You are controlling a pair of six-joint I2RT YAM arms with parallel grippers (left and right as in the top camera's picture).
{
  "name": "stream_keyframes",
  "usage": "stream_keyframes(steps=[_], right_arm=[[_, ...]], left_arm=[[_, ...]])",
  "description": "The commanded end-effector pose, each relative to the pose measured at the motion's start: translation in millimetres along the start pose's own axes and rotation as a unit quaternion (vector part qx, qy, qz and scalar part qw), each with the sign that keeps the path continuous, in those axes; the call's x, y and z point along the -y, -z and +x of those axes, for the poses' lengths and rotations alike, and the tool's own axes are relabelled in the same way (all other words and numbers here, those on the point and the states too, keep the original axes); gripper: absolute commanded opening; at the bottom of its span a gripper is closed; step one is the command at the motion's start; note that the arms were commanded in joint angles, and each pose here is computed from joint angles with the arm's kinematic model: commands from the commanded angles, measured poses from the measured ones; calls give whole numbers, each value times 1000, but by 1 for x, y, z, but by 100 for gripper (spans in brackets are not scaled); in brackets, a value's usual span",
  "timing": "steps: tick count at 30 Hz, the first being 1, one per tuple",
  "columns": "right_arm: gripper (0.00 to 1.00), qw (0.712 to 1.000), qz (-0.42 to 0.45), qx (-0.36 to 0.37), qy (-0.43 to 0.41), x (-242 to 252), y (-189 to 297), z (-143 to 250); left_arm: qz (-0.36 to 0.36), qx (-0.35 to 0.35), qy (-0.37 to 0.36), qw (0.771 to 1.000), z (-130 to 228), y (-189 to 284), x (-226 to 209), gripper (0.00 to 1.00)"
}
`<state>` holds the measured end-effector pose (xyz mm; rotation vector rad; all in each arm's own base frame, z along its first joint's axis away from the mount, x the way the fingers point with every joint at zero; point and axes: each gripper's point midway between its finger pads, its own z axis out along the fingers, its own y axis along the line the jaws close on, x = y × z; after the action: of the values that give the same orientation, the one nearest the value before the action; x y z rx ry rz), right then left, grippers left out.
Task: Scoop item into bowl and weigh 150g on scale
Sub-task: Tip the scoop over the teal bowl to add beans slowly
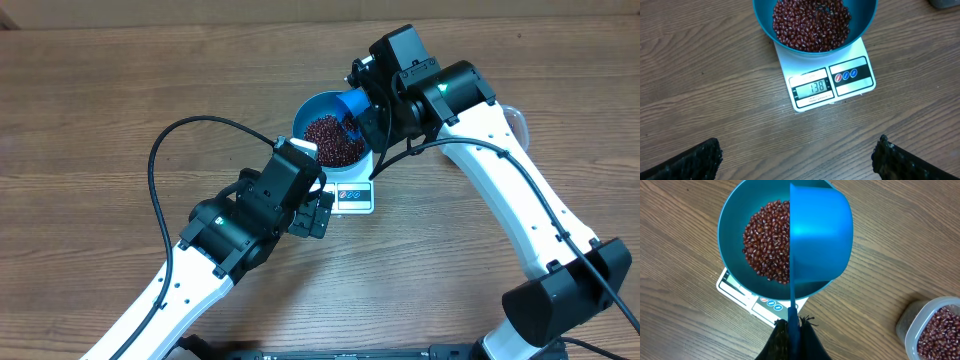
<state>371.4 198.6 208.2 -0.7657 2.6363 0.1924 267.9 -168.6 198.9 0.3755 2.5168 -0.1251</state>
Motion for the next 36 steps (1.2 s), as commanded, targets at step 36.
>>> stream_keyframes(steps=[36], right_arm=[[4,999,2,33,-5,-2,19,-12]], left_arm=[[1,18,7,1000,-10,8,-2,100]])
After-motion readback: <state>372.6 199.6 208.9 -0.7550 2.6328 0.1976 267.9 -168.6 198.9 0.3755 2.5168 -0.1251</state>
